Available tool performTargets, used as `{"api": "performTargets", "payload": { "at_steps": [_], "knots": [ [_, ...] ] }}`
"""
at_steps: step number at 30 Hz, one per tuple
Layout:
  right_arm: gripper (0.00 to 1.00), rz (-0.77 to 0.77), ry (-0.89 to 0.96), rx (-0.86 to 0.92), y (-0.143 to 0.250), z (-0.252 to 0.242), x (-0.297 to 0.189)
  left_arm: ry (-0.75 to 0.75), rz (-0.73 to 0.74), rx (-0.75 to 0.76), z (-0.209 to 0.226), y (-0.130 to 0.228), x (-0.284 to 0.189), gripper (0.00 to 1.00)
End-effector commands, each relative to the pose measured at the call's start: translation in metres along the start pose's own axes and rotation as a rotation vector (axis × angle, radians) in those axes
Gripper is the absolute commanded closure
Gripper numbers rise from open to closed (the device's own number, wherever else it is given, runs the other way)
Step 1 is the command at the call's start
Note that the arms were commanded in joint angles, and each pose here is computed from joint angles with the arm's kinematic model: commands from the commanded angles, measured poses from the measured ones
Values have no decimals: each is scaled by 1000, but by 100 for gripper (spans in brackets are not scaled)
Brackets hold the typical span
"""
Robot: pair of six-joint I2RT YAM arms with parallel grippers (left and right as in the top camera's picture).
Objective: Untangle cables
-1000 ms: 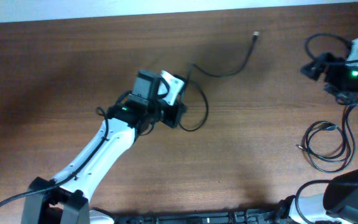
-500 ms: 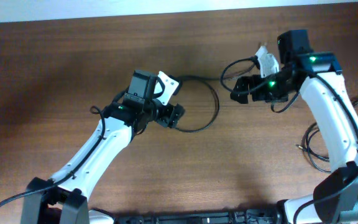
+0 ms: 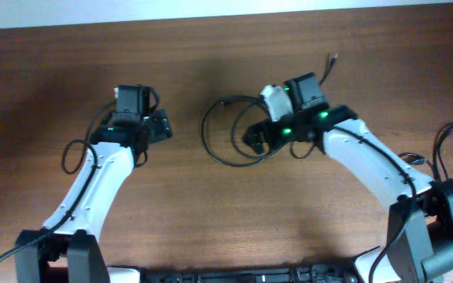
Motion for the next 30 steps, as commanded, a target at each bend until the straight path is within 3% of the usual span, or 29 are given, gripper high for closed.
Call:
{"api": "performTargets", "payload": {
  "at_steps": [1,4,8,12,16,20,26,28,30],
  "knots": [
    [0,-45,-53,13,-4,29,26,-35,-20,-125,22,-6,-6,21],
    [0,-101,-137,189,-16,51,62,-41,-9,-130,25,-4,-6,20],
    [5,-124,-201,233,-16,66,103,-98,-18,-131,33,-4,-7,21],
    [11,-132,-125,405,-10,46,129,-97,-18,-132,32,-4,-7,21],
    [15,-156,-130,384,-8,50,143,-97,-18,-131,32,-4,-7,21],
    [21,-171,-67,476,2,48,157,-97,-18,-131,32,-4,-7,20],
    [27,-214,-153,484,-3,75,161,-97,-17,-131,32,-4,-7,20],
    [37,-217,-157,540,-4,75,161,-97,-17,-131,33,-4,-7,20],
    [56,-223,-175,589,-6,76,160,-98,-14,-130,33,-4,-7,20]
  ]
}}
Point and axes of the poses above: each gripper's point midway between its finger pads, its own x axis out along the fingers, its own z axis along the line the jaws close on, y = z × x, the point moved 5 cm from there along -x, back along the fingers, and after that the axes turned 11 degrees about x, right-handed, at the moved point
